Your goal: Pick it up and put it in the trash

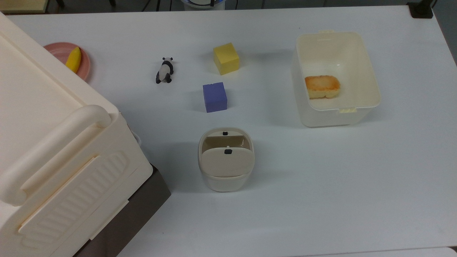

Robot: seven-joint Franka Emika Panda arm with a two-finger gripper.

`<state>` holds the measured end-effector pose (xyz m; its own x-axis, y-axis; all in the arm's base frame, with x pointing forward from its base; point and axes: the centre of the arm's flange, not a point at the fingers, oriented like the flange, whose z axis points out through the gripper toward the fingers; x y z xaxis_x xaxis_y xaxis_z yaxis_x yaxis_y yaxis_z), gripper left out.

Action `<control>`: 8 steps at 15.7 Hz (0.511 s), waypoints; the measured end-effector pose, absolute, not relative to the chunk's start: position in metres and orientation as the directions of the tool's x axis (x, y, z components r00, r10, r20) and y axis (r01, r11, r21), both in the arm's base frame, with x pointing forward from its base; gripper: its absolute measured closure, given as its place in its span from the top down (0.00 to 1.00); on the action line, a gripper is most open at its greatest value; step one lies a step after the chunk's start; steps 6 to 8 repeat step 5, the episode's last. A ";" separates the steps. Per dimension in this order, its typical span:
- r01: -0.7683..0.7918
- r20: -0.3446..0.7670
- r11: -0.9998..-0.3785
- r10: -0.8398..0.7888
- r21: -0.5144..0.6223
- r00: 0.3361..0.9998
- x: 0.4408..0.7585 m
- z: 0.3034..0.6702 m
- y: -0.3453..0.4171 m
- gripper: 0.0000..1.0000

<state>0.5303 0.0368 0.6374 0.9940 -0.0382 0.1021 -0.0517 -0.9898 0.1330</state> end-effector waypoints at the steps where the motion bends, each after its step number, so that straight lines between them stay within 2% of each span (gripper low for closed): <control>1: -0.056 0.106 -0.990 -0.042 0.132 0.993 0.531 0.639 0.037 1.00; 8: -0.067 0.123 -0.990 -0.051 0.124 0.991 0.539 0.646 0.040 1.00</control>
